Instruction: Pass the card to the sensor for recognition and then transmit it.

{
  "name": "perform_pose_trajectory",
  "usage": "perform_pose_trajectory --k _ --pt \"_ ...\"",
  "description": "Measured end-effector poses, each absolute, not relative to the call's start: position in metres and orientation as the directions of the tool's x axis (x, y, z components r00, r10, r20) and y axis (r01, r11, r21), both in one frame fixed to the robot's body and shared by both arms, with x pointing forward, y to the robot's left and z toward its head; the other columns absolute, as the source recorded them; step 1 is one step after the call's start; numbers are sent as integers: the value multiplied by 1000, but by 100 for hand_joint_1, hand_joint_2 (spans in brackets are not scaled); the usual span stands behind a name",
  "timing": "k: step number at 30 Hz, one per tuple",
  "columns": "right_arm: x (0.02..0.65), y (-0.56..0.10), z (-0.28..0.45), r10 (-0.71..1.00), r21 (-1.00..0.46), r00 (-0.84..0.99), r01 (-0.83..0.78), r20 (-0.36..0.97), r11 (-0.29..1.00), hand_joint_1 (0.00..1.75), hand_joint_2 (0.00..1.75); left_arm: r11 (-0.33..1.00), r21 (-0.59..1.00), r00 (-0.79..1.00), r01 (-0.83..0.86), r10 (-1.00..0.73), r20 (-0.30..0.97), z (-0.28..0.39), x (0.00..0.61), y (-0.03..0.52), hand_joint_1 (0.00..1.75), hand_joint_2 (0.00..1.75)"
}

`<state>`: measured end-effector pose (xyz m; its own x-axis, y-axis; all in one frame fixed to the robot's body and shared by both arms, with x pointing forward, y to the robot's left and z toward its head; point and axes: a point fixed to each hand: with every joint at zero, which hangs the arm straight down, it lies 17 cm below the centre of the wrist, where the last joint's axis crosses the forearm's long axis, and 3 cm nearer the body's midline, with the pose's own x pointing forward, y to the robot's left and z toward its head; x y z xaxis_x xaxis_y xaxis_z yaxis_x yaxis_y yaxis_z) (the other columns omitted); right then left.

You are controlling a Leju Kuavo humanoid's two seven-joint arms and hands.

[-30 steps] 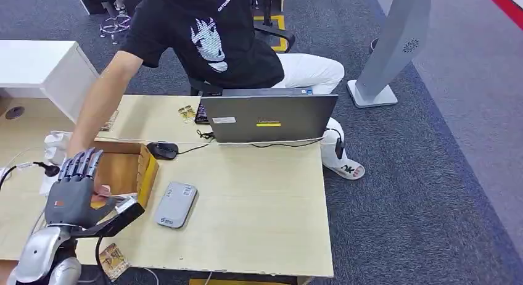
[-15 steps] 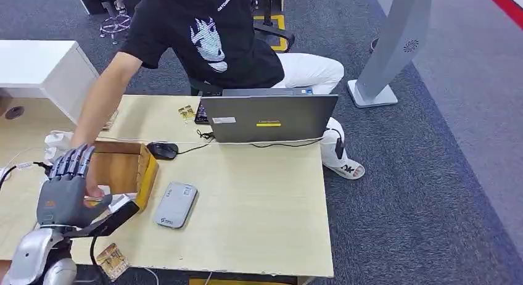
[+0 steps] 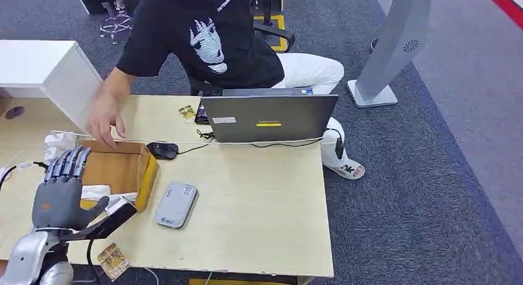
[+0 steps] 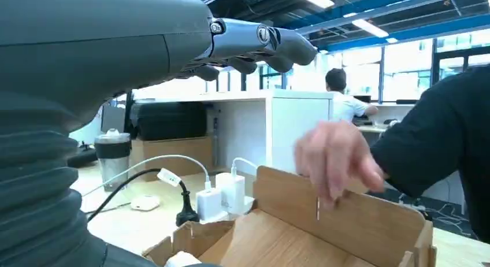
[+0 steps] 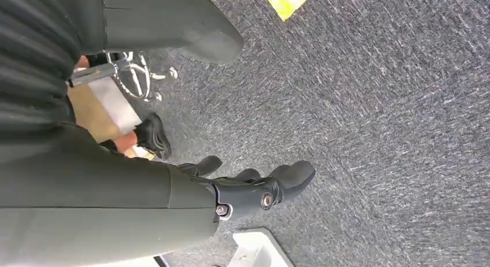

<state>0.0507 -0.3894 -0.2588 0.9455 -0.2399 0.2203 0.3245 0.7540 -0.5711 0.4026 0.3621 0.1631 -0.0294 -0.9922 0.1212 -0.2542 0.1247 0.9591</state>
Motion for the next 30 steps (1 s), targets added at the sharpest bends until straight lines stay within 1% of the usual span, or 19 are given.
perform_pose_trajectory --k 16,19,22,25,30 --pt "49 -389 -259 -250 -571 944 329 215 752 0 175 111 965 -36 -238 -994 106 164 398 361 0 175" --pt "46 -389 -260 -265 -570 941 338 210 749 0 175 150 973 -51 -178 -988 143 158 393 359 0 175" --pt "44 -389 -260 -282 -569 937 350 208 744 0 175 207 976 -78 -63 -976 202 141 381 359 0 175" --pt "40 -389 -260 -309 -567 929 369 203 737 0 175 197 980 -124 15 -972 197 132 366 359 0 175" --pt "38 -389 -260 -320 -566 926 377 202 733 0 175 150 988 -131 37 -979 153 132 359 365 0 175"
